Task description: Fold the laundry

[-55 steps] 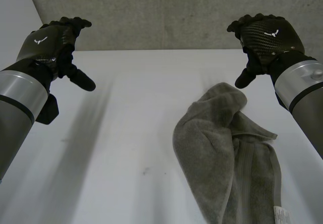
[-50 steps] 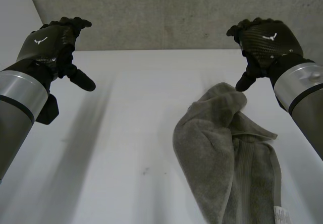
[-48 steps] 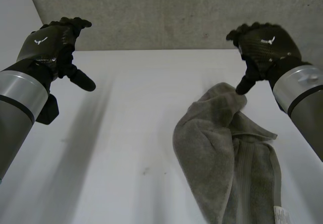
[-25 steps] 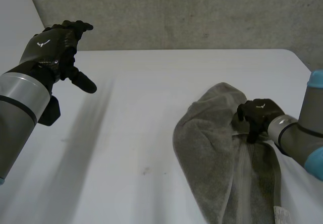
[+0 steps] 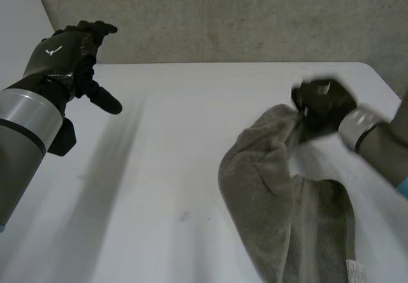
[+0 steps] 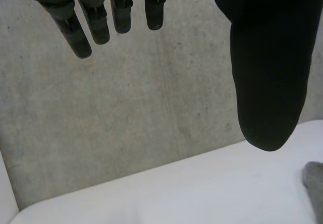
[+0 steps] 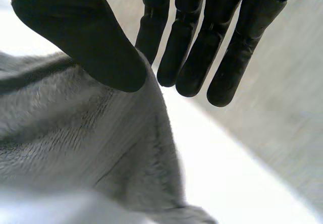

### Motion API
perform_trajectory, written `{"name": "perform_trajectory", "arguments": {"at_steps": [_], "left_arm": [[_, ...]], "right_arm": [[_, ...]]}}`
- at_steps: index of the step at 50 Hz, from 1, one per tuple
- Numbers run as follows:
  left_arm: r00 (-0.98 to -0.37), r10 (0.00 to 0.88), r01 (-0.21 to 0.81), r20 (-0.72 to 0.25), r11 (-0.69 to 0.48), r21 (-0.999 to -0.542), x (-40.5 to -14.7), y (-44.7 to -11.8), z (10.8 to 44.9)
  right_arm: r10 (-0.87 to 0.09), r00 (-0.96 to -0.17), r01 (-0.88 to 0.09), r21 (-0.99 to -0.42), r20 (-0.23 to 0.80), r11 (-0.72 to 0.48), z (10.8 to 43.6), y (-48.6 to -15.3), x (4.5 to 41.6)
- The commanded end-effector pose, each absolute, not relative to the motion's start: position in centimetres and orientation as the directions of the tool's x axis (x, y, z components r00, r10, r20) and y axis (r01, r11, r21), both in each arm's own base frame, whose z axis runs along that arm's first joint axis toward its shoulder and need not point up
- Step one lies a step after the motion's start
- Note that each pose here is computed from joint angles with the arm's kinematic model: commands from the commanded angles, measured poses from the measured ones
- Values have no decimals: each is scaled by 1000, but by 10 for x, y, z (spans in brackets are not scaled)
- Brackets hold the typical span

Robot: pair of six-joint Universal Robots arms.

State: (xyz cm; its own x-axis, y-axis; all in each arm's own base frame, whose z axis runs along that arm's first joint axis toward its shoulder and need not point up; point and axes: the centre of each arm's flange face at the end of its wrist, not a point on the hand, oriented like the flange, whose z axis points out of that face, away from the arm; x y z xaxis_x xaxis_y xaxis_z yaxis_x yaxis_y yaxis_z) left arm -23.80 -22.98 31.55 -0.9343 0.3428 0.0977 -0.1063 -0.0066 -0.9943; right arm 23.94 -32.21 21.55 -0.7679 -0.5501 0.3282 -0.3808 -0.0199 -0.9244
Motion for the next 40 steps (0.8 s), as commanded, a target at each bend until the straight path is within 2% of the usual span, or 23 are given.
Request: {"name": "perform_trajectory", "arguments": {"at_steps": [1,3,6,8,9,11,12,14,15,16,17,19,20,22,25,27,28,30,31,32,33,35,40], "left_arm": [[-929,357,-138,100,-83,-987,-243,-241,323],[-923,372,-156,99,-124,-980,-248,-253,326],[-917,385,-152,98,-112,-982,-254,-262,320],[-903,418,-117,103,-8,-993,-264,-273,293],[-903,418,-117,103,-7,-993,-264,-273,293],[-883,449,-64,133,166,-984,-271,-268,262],[-883,449,-63,133,167,-984,-271,-268,261],[-849,478,-71,228,324,-943,-279,-249,247],[-848,478,-71,228,324,-943,-279,-249,247],[-831,477,-94,285,384,-918,-283,-241,242],[-831,477,-95,286,385,-918,-283,-241,242],[-801,467,-144,374,455,-878,-291,-227,238],[-801,467,-145,374,456,-878,-291,-227,238],[-778,455,-177,434,505,-845,-298,-216,234],[-769,449,-186,455,524,-831,-301,-213,231],[-761,420,-198,495,576,-793,-308,-208,219],[-761,420,-198,496,577,-793,-308,-208,219],[-745,388,-205,542,640,-740,-319,-200,202],[-745,388,-206,543,641,-740,-319,-200,202],[-739,370,-207,564,672,-712,-325,-197,192],[-739,369,-207,564,672,-711,-325,-197,192],[-731,348,-198,587,715,-670,-339,-192,173],[-746,339,-172,573,734,-657,-361,-189,146]], "right_arm": [[-498,-792,-228,-928,352,-294,345,-284,246],[-541,-764,-198,-926,352,-322,360,-263,253],[-554,-752,-189,-922,358,-338,367,-253,257],[-558,-745,-175,-914,366,-366,377,-240,259],[-558,-745,-175,-914,366,-366,377,-240,259],[-550,-749,-172,-910,369,-377,381,-240,259],[-550,-749,-172,-910,369,-377,381,-240,259],[-543,-752,-172,-907,373,-385,383,-244,258],[-543,-752,-172,-907,373,-385,383,-244,258],[-542,-753,-174,-907,373,-383,382,-248,260],[-542,-753,-174,-907,373,-383,382,-248,260],[-541,-750,-201,-910,381,-363,371,-261,264],[-541,-750,-201,-910,381,-363,371,-261,264],[-525,-751,-237,-906,401,-352,362,-271,268],[-513,-755,-253,-904,408,-346,359,-274,268],[-491,-766,-267,-900,416,-346,359,-276,267],[-491,-766,-267,-900,416,-346,359,-276,267],[-482,-770,-270,-899,417,-345,359,-275,268],[-482,-770,-270,-899,417,-345,359,-275,268],[-482,-772,-269,-900,415,-343,359,-274,268],[-482,-772,-269,-900,414,-343,359,-274,268],[-488,-769,-271,-902,413,-336,356,-272,269],[-498,-767,-267,-907,404,-324,353,-268,269]]}}
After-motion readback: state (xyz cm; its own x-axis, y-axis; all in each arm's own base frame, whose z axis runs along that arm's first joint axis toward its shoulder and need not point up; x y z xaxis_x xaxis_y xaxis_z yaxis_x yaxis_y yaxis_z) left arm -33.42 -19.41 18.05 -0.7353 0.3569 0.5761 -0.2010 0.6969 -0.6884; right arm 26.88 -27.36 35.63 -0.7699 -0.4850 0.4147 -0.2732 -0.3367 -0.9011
